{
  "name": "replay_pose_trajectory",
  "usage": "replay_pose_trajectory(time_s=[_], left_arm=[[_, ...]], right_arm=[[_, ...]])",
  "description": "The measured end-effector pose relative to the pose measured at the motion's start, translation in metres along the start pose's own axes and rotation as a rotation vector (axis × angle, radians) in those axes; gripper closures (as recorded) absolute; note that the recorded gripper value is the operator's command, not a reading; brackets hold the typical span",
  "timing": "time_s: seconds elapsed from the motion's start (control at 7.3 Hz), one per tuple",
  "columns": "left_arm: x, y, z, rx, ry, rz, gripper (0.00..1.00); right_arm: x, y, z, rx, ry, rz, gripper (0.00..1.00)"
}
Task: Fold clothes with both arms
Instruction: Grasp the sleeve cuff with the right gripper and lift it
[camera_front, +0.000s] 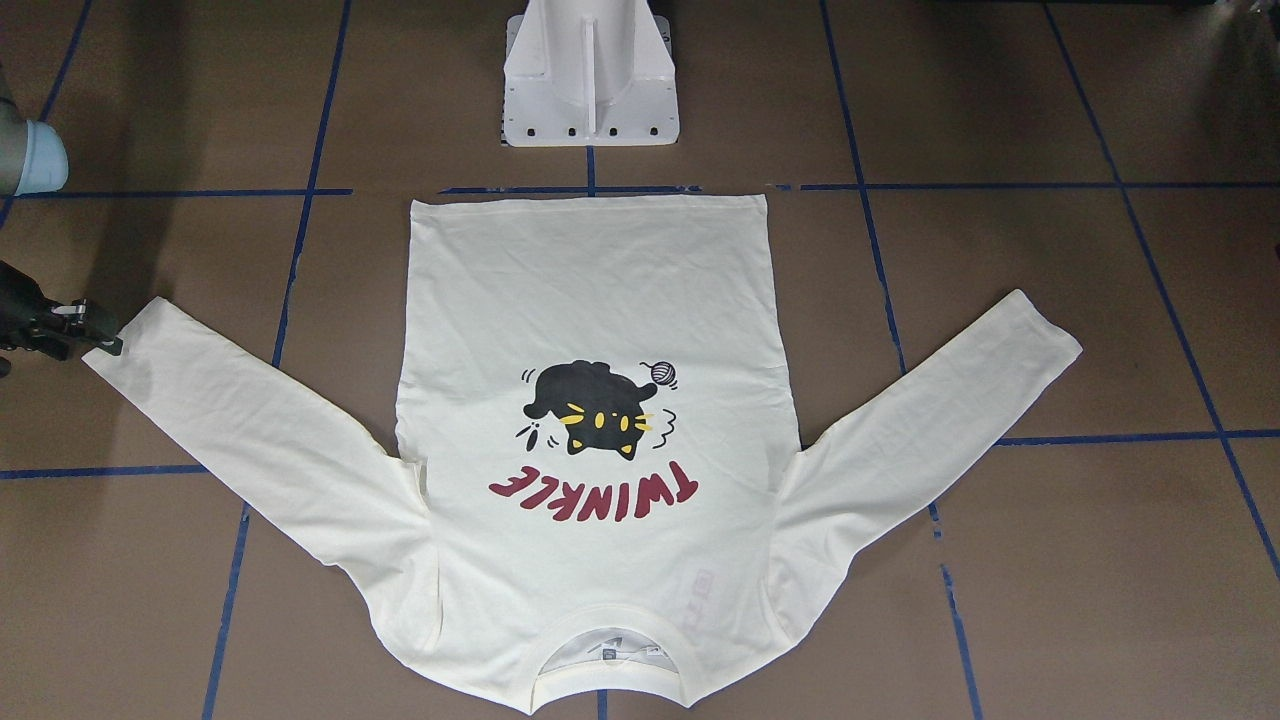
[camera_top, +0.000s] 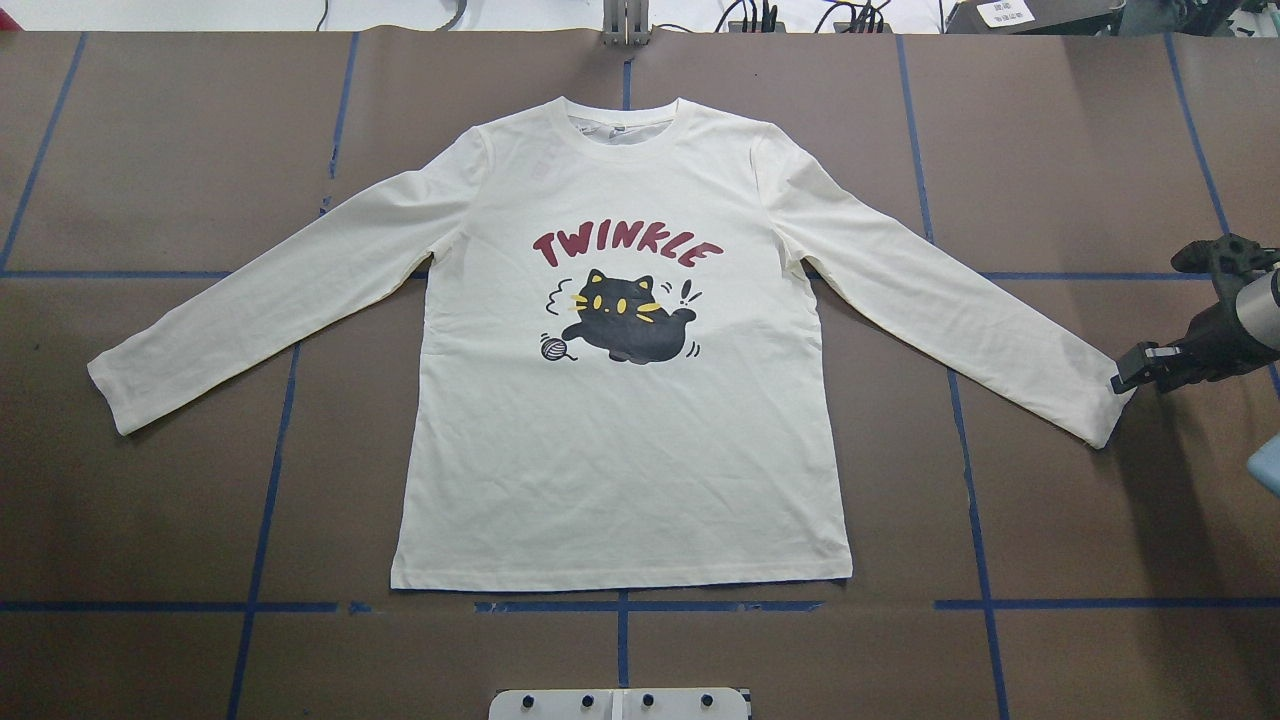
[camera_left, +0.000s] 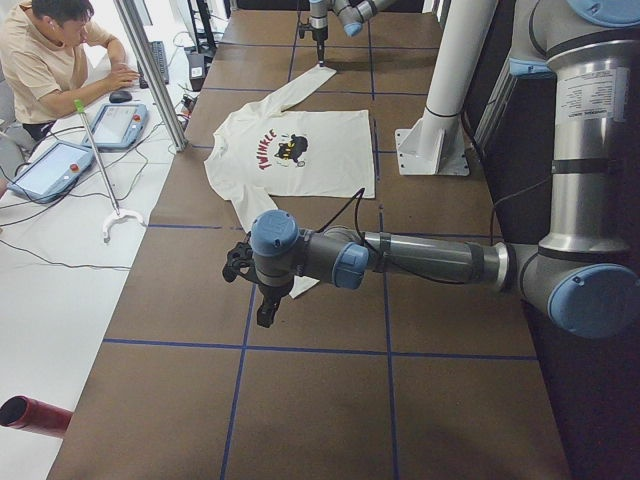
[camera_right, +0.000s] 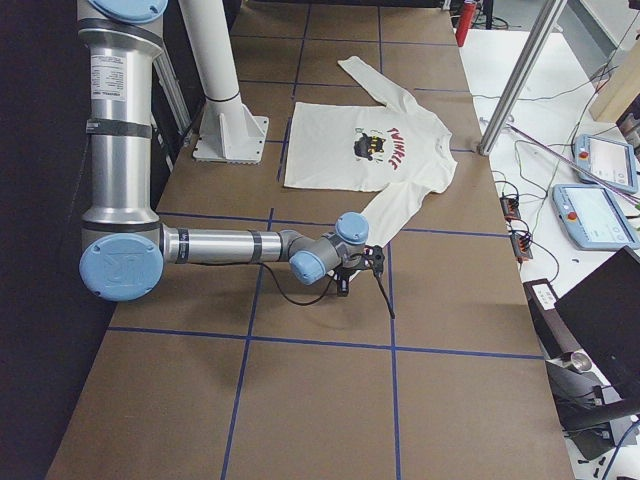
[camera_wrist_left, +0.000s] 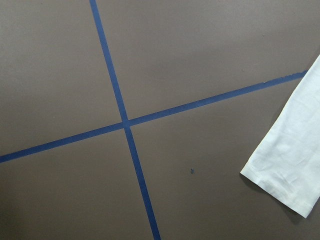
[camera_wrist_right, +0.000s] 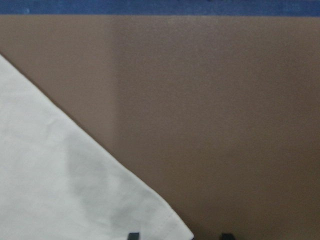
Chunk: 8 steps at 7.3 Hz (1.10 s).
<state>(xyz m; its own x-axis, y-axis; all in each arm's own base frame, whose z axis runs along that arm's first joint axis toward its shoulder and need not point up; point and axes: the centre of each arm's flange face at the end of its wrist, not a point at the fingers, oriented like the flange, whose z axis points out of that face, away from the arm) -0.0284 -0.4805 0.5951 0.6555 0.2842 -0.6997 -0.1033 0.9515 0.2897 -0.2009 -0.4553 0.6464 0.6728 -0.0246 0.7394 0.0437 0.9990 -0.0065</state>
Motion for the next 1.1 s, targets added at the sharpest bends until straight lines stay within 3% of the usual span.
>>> replay_pose_trajectory(time_s=[0.41, 1.1], left_arm=[[-0.001, 0.0, 0.001, -0.001, 0.0, 0.002, 0.0], [-0.001, 0.0, 0.001, -0.001, 0.0, 0.004, 0.0]], right_arm=[[-0.008, -0.005, -0.002, 0.003, -0.009, -0.008, 1.0], [-0.046, -0.016, -0.041, 0.046, -0.05, -0.029, 1.0]])
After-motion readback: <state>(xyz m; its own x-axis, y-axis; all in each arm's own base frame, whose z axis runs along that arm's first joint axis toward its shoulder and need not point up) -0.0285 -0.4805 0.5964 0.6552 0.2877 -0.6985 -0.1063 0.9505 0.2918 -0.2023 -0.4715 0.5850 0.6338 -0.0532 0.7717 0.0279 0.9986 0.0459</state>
